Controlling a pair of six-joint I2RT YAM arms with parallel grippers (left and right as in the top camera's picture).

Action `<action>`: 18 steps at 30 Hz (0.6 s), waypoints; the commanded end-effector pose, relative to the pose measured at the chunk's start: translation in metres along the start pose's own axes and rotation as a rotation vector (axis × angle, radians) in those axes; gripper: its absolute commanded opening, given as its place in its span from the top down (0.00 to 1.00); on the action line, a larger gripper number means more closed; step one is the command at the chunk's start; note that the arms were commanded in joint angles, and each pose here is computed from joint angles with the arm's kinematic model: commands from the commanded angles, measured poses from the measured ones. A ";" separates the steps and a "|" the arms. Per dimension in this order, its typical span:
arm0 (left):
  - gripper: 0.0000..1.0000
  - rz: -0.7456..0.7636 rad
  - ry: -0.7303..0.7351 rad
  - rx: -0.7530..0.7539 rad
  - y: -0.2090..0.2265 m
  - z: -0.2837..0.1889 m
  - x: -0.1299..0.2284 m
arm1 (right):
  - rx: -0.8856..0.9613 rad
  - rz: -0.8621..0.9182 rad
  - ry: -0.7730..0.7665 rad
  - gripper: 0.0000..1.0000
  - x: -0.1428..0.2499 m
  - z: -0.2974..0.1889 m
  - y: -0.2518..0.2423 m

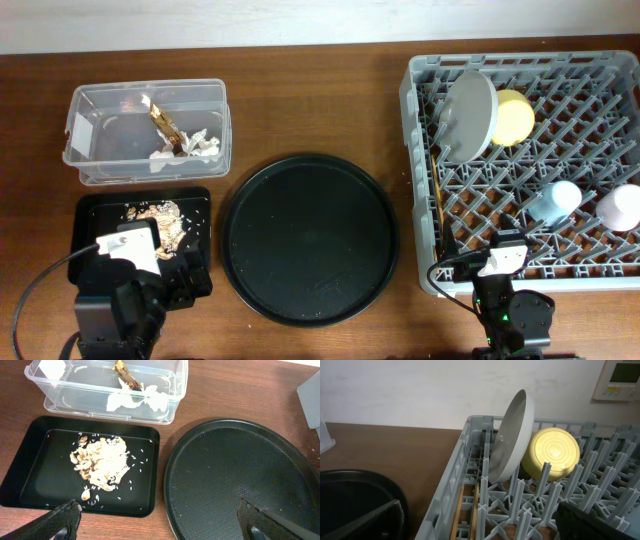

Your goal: Sort waste into correct bins and load items into the dishwasher rack

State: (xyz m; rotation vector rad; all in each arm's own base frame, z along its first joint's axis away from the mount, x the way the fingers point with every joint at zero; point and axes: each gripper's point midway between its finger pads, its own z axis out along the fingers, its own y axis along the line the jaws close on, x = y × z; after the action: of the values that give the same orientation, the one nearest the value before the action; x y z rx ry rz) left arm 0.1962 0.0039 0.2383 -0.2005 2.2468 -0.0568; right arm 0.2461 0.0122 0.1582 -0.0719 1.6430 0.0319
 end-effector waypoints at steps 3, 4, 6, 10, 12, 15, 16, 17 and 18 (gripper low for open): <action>0.01 0.001 -0.001 -0.013 0.002 0.001 0.001 | 0.014 0.001 -0.001 0.02 0.001 0.000 -0.003; 0.01 0.001 -0.001 -0.013 0.002 0.001 0.001 | 0.014 0.001 -0.001 0.02 0.001 0.000 -0.003; 0.01 0.001 -0.001 -0.013 0.002 0.001 0.001 | 0.014 0.001 -0.001 0.02 0.001 0.000 -0.003; 0.01 0.001 -0.002 -0.013 0.002 0.001 0.001 | 0.014 0.001 -0.001 0.02 0.001 0.000 -0.003; 0.01 0.000 -0.008 -0.012 0.003 -0.001 0.001 | 0.014 0.001 -0.001 0.02 0.001 0.000 -0.003; 0.01 0.000 -0.031 -0.013 0.005 -0.004 0.007 | 0.014 0.001 -0.001 0.02 0.001 0.000 -0.003; 0.01 -0.001 -0.044 -0.018 0.007 -0.003 0.011 | 0.014 0.001 -0.001 0.02 0.001 0.000 -0.003; 0.01 -0.002 -0.065 -0.013 0.007 0.002 0.018 | 0.014 0.001 -0.001 0.02 0.001 0.000 -0.003; 0.01 -0.001 -0.084 -0.008 0.008 0.009 0.024 | 0.014 0.001 -0.001 0.02 0.001 0.000 -0.003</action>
State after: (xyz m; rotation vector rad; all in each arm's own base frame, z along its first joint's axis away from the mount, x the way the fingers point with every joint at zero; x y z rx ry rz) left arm 0.1890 0.0048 0.2369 -0.1995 2.1962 -0.0567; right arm 0.2461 0.0120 0.1583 -0.0713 1.6427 0.0306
